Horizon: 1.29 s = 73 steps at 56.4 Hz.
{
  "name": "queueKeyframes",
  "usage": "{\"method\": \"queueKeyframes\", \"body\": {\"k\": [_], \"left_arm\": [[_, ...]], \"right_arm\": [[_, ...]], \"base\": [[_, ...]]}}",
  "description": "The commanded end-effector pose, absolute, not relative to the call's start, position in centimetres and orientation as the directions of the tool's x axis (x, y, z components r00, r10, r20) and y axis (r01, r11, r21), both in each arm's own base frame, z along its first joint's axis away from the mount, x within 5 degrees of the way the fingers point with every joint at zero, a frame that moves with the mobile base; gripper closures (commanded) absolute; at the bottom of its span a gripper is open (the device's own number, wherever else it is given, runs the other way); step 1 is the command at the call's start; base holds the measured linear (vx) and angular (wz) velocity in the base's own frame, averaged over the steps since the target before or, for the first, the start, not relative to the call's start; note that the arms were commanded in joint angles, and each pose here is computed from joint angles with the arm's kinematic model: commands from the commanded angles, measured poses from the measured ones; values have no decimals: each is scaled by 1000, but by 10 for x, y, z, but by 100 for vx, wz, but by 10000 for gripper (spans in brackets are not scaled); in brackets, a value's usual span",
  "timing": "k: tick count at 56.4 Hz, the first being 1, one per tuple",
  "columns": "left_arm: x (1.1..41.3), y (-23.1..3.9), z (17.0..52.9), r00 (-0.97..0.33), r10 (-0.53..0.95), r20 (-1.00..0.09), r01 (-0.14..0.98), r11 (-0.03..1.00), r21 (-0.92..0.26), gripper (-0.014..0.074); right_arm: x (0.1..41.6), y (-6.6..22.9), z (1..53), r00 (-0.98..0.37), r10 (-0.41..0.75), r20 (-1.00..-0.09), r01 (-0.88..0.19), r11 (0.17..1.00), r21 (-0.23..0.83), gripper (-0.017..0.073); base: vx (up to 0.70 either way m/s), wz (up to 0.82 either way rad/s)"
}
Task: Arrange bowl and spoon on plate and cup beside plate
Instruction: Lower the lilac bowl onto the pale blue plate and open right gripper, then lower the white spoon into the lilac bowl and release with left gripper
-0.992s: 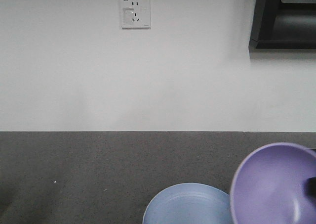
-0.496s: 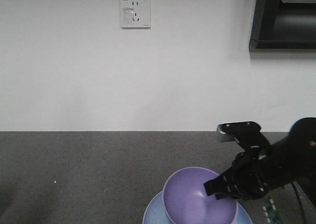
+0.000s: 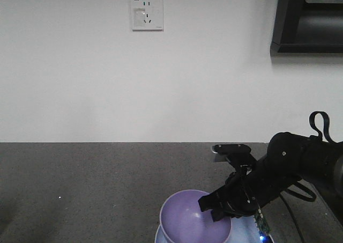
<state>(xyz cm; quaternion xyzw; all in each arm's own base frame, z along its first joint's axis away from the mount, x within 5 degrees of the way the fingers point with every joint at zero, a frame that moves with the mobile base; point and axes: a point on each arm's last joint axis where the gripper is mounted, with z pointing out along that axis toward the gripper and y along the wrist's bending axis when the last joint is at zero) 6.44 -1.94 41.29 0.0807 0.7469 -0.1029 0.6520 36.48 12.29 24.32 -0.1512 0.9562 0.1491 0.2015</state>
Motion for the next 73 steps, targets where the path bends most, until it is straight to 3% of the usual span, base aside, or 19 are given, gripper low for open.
{"method": "queueKeyframes", "body": {"k": [1,11,24,34,54,63,73], "left_arm": [[65,-19,426,-49,-51,-997,258,964,-62,596],[65,-19,426,-49,-52,-997,258,964,-63,596],[65,-20,425,-62,-60,-996,264,962,-75,596],[64,-21,423,-93,-63,-994,272,958,-86,596],[81,-27,413,-272,3,-962,288,954,-78,594],[115,-38,418,-407,174,-897,383,924,5,594],[165,-60,427,-470,266,-841,522,853,-21,594]], "right_arm": [[366,123,273,-813,-219,-539,-381,901,209,497],[364,123,272,-822,-225,-523,-383,898,216,337],[362,123,275,-820,-224,-526,-384,897,217,66],[352,119,303,-771,-228,-595,-406,895,184,-30],[264,91,413,-573,-245,-782,-461,885,61,-5],[215,77,437,-464,-202,-863,-454,890,36,98],[172,65,432,-411,-178,-894,-448,894,27,286]], "base": [[0,0],[0,0],[0,0],[0,0],[0,0],[0,0],[0,0]]}}
